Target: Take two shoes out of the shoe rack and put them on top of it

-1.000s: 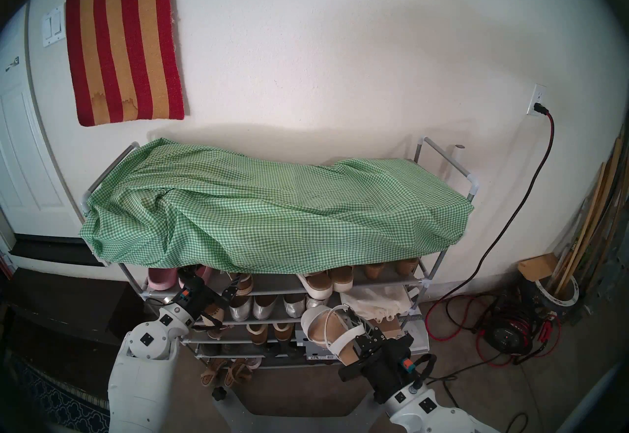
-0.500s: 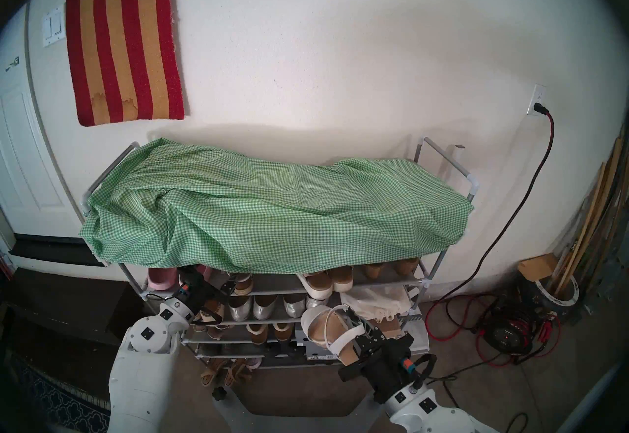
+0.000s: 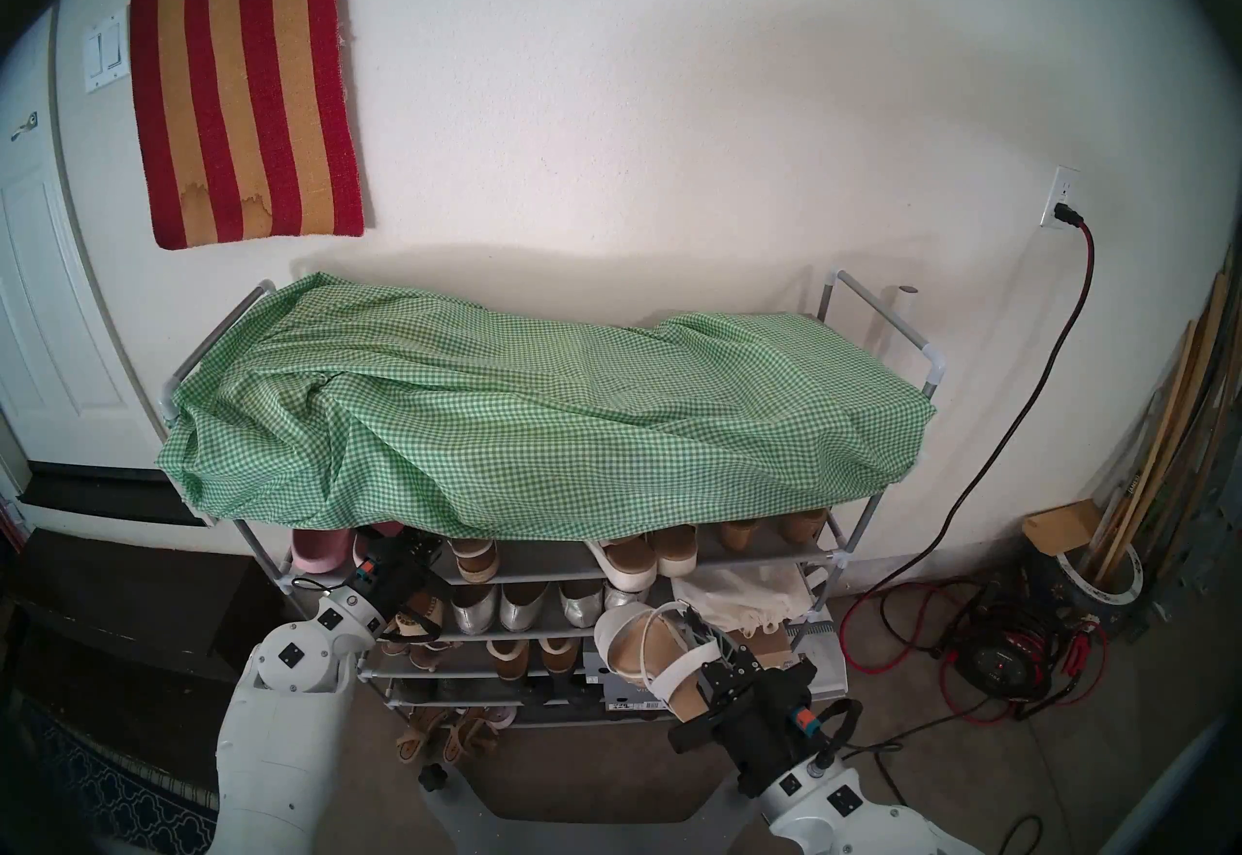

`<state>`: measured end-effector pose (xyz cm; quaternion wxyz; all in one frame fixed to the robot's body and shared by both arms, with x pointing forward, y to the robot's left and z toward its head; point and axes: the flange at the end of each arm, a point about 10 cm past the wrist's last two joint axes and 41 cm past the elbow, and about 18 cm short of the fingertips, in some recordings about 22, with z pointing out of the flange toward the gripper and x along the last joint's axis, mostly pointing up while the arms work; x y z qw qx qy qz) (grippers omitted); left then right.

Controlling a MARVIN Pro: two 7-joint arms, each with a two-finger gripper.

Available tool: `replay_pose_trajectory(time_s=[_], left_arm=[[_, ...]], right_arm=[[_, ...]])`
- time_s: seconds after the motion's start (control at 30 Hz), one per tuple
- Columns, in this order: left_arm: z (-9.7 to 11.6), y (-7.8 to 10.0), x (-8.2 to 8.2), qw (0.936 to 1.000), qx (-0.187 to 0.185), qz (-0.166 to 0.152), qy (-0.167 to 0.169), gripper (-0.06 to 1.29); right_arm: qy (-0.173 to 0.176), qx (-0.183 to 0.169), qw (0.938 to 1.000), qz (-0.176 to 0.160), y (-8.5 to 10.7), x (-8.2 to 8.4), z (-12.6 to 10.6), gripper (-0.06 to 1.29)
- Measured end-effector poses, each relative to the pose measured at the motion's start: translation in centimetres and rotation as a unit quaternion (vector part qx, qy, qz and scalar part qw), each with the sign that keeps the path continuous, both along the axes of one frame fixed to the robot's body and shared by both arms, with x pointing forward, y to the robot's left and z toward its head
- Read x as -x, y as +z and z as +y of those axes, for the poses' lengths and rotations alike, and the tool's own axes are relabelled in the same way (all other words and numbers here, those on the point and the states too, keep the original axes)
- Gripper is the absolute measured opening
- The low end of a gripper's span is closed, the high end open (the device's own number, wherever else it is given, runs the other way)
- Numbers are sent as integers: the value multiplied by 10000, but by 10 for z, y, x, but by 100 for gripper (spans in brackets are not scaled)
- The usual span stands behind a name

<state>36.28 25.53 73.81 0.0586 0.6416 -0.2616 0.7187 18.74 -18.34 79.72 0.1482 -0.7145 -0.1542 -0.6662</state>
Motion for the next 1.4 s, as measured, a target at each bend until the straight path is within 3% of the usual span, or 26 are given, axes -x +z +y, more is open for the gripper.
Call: replay_pose_trajectory(time_s=[0.4, 0.7, 1.0, 1.4], left_arm=[[14, 20, 35, 9995, 293, 66, -17, -1], [29, 30, 72, 9970, 619, 467, -34, -1], [34, 47, 110, 9916, 972, 816, -262, -1], [41, 72, 152, 9842, 1140, 1291, -398, -1]], right_arm=[[5, 0, 10000, -8, 0, 0, 0, -3], [8, -2, 10000, -15, 0, 0, 0, -3], [10, 0, 10000, -20, 0, -1, 0, -3], [48, 68, 10000, -45, 5, 2, -5, -3]])
